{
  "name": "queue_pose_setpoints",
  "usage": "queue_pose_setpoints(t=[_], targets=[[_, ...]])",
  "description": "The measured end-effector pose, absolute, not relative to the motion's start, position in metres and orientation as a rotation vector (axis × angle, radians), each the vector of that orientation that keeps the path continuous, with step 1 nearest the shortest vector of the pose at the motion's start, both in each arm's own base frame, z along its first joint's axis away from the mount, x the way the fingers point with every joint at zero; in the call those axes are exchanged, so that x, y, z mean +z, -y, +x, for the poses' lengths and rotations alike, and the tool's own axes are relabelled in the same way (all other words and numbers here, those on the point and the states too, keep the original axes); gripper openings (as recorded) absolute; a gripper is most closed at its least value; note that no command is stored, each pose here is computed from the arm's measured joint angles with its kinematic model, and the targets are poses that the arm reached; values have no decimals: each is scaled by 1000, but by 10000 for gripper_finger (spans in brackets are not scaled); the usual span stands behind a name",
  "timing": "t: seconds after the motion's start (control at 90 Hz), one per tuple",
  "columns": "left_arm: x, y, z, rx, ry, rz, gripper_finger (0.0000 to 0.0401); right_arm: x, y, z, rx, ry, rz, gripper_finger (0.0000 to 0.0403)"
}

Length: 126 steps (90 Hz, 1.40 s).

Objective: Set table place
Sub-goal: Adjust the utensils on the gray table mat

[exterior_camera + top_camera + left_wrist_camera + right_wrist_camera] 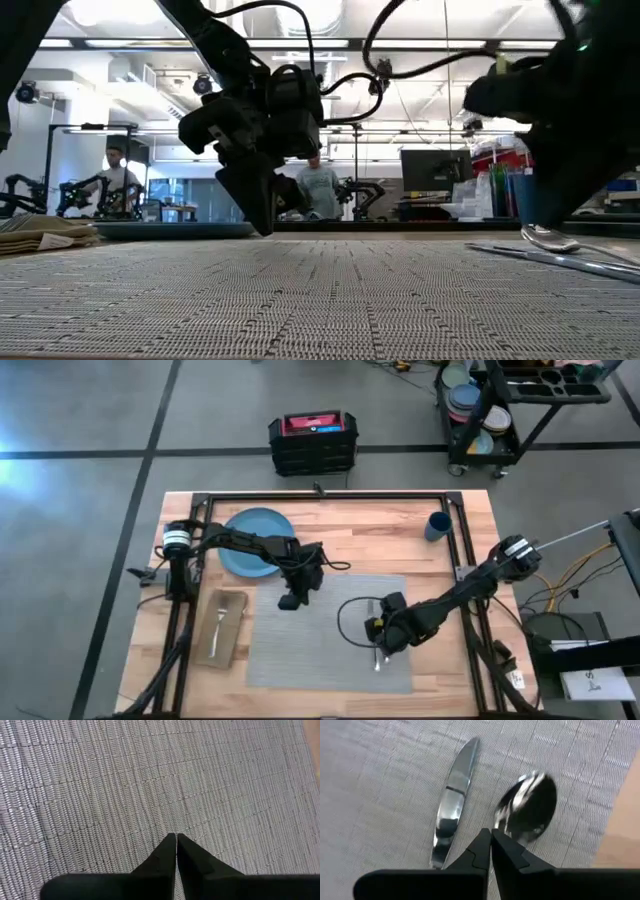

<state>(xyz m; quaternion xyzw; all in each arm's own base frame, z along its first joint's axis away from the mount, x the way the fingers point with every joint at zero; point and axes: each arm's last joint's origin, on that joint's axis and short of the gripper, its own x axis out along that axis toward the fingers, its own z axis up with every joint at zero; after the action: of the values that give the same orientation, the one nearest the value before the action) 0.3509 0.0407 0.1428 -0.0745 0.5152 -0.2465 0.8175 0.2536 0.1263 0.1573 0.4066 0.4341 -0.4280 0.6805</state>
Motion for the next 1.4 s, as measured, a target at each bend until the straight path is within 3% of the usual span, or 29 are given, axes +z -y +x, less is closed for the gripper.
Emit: queue_pose_setpoints(t=[0.7,0.9,1.4], targets=[[143,-41,351,-520,-1101,-168,1,145,-108,252,-930,-1143,903,0],[143,-41,351,-520,-1101,-169,1,146,-113,256,-857,-1148,928,0],[143,-41,351,-520,-1103,-170,1,149,-115,256,-889,-1098,918,0]])
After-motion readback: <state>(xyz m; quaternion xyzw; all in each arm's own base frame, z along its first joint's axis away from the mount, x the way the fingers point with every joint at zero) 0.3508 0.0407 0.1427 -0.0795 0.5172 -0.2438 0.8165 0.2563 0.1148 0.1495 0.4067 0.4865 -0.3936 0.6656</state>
